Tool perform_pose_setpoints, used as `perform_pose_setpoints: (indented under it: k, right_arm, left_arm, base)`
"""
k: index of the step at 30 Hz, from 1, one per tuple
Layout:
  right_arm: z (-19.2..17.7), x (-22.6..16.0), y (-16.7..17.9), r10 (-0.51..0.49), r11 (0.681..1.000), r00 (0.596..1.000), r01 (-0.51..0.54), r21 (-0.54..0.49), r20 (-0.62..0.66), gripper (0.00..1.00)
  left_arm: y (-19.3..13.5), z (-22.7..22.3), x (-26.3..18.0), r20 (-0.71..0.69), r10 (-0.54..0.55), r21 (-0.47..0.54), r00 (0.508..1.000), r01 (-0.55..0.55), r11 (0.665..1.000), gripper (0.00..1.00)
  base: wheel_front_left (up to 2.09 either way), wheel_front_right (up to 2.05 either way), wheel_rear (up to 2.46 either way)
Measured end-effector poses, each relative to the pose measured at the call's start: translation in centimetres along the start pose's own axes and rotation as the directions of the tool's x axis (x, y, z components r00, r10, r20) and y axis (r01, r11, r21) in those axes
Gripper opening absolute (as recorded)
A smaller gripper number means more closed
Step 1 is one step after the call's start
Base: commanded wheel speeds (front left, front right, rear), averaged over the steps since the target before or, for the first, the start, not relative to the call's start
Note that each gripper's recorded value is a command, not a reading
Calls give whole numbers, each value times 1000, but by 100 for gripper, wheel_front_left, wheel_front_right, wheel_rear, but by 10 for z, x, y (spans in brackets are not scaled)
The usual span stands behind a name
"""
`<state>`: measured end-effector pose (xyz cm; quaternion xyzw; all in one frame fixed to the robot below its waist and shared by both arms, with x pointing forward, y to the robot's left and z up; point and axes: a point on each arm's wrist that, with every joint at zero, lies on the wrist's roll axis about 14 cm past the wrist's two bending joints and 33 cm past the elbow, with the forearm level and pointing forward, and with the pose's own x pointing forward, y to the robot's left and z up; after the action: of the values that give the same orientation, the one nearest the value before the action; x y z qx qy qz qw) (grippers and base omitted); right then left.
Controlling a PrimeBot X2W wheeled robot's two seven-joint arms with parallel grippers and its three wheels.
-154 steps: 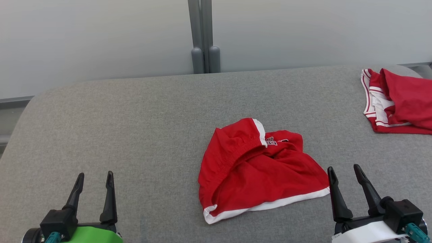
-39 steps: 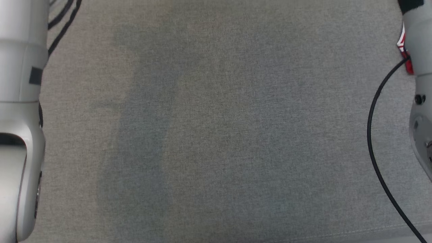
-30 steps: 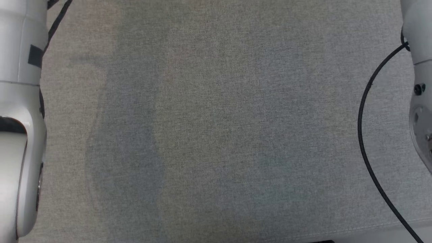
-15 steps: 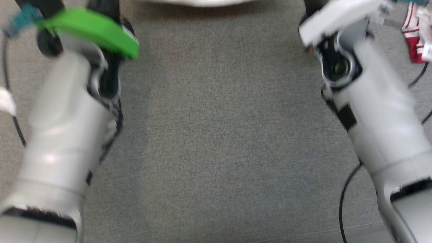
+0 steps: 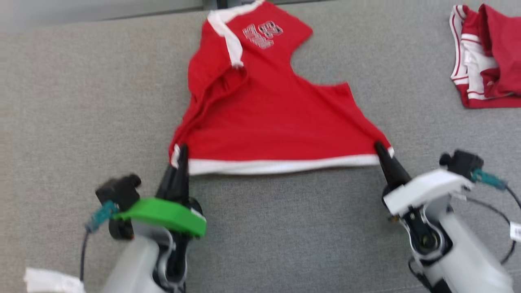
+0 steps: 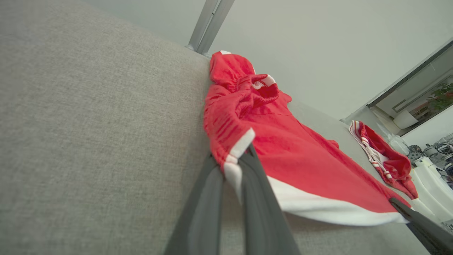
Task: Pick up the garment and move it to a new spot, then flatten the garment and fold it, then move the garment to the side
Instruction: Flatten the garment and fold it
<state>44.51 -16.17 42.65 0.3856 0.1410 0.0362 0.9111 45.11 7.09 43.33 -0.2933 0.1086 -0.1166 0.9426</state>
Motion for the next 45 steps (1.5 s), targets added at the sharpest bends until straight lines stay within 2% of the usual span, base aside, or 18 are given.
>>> perform_pose_setpoints:
  k: [4, 8, 13, 21, 26, 32, 36, 38, 40, 45]
  right_arm:
    - [-14, -38, -10, -27, 999, 1000, 27, 23, -11, 0]
    - [-26, -71, -16, -51, 999, 998, 51, 14, -21, 0]
    - [-33, -96, -13, -55, 998, 998, 55, 15, -25, 0]
    - [-27, -103, 0, -45, 999, 999, 45, 0, -10, 0]
    - [-20, -100, 8, -31, 1000, 1000, 31, 2, 0, 0]
    - [10, -65, 41, 68, 998, 997, -68, -4, 38, 0]
    - [43, -25, 67, 137, 991, 988, -136, -7, 65, 0]
    - [70, 3, 86, 181, 984, 980, -180, -9, 88, 0]
    - [101, 30, 107, 222, 975, 966, -223, -13, 129, 0]
    - [173, 100, 159, 276, 961, 939, -276, -26, 203, 0]
  left_arm:
    - [-5, -19, -37, -32, 22, -20, 999, -22, 1000, 0]
    - [-7, -34, -67, -73, 25, 40, 997, -22, 999, 0]
    - [-11, -39, -87, -79, 32, 48, 996, -28, 998, 0]
    - [-14, -30, -94, -48, 27, 65, 998, -24, 998, 0]
    - [-19, -33, -92, -61, 4, 39, 998, -2, 999, 0]
    - [-45, -6, -53, -42, -105, -23, 994, 104, 994, 0]
    - [-71, 28, -11, -43, -207, -1, 977, 207, 978, 0]
    - [-83, 59, 19, -16, -245, 0, 969, 245, 970, 0]
    - [-91, 93, 47, 18, -261, -42, 965, 262, 964, 0]
    - [-125, 178, 115, 99, -306, -8, 947, 308, 951, 0]
  base:
    - [0, 0, 0]
    - [0, 0, 0]
    - [0, 0, 0]
    - [0, 0, 0]
    - [0, 0, 0]
    - [0, 0, 0]
    - [0, 0, 0]
    - [0, 0, 0]
    - [0, 0, 0]
    - [0, 0, 0]
